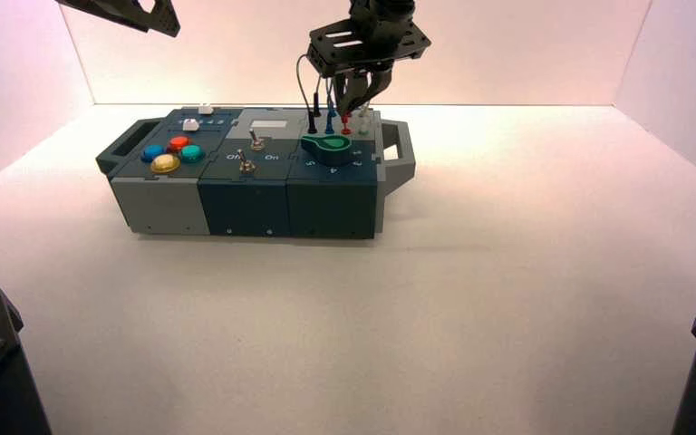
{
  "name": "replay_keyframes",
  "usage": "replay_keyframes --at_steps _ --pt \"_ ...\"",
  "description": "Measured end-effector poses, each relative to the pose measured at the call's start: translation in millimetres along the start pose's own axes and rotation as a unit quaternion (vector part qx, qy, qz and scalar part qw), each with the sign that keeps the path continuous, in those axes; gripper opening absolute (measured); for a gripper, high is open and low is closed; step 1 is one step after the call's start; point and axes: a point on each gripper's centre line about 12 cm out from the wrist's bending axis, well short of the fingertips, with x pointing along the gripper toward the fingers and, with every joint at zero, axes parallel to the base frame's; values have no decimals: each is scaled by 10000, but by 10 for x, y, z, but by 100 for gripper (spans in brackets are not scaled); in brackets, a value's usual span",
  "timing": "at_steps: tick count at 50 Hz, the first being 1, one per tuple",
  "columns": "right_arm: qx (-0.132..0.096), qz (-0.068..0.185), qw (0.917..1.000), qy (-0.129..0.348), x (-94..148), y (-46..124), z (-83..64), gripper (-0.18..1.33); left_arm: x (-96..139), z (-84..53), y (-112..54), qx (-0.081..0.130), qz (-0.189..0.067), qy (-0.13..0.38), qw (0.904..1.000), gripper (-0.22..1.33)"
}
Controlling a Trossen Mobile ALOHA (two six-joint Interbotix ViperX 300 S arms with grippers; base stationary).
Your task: Insert the red wire.
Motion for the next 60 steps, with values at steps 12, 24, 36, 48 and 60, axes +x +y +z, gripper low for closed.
replay_keyframes --at_steps 12,24,36,48,60 --pt "2 2 10000 92 23 1 -72 2 0 0 -3 12 -2 1 10000 105" --pt "10 -2 9999 107 49 -6 -90 2 0 0 0 0 0 0 10000 105" --pt "4 2 9999 161 122 -1 -97 2 0 0 0 0 0 0 10000 105" --pt "4 -1 9998 176 137 -8 -102 2 -3 3 -2 13 3 -13 10000 105" --pt "-11 35 9983 589 141 5 -154 37 -1 0 2 7 13 -20 10000 105"
